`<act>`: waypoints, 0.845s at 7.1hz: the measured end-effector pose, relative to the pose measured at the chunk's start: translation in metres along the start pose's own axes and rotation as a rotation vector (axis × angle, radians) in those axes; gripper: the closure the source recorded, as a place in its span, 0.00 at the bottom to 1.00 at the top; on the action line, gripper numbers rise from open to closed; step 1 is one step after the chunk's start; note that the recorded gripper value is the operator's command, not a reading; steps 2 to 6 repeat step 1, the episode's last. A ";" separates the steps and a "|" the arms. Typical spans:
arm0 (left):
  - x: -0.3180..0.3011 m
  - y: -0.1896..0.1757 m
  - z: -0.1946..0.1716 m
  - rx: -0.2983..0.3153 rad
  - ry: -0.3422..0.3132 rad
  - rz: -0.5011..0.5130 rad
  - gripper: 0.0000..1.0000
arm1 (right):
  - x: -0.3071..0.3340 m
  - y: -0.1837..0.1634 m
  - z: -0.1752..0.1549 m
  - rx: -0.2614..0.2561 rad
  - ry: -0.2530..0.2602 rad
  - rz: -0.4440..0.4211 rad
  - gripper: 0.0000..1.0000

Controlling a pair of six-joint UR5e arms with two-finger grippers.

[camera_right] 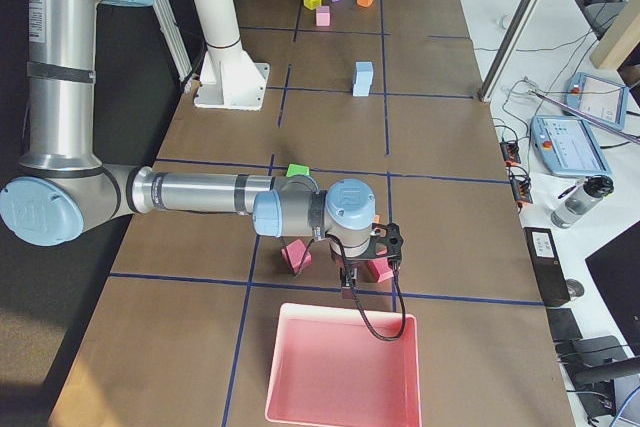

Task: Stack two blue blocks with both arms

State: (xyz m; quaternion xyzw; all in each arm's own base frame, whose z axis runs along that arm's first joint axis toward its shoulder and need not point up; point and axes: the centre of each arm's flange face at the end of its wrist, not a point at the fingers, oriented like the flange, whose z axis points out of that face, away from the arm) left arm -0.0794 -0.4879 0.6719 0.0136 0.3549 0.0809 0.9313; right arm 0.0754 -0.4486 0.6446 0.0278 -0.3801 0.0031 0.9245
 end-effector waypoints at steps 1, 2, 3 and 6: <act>0.000 0.000 0.000 0.000 0.000 0.000 0.00 | 0.000 0.000 0.000 0.001 0.000 -0.001 0.00; 0.000 0.000 0.000 0.000 0.000 0.000 0.00 | 0.000 0.000 0.000 0.001 0.000 -0.001 0.00; 0.000 0.000 0.000 0.000 0.000 0.000 0.00 | 0.000 0.000 0.000 0.001 0.000 -0.001 0.00; 0.000 0.000 0.000 0.000 0.000 0.000 0.00 | 0.000 0.000 0.000 0.001 0.000 -0.001 0.00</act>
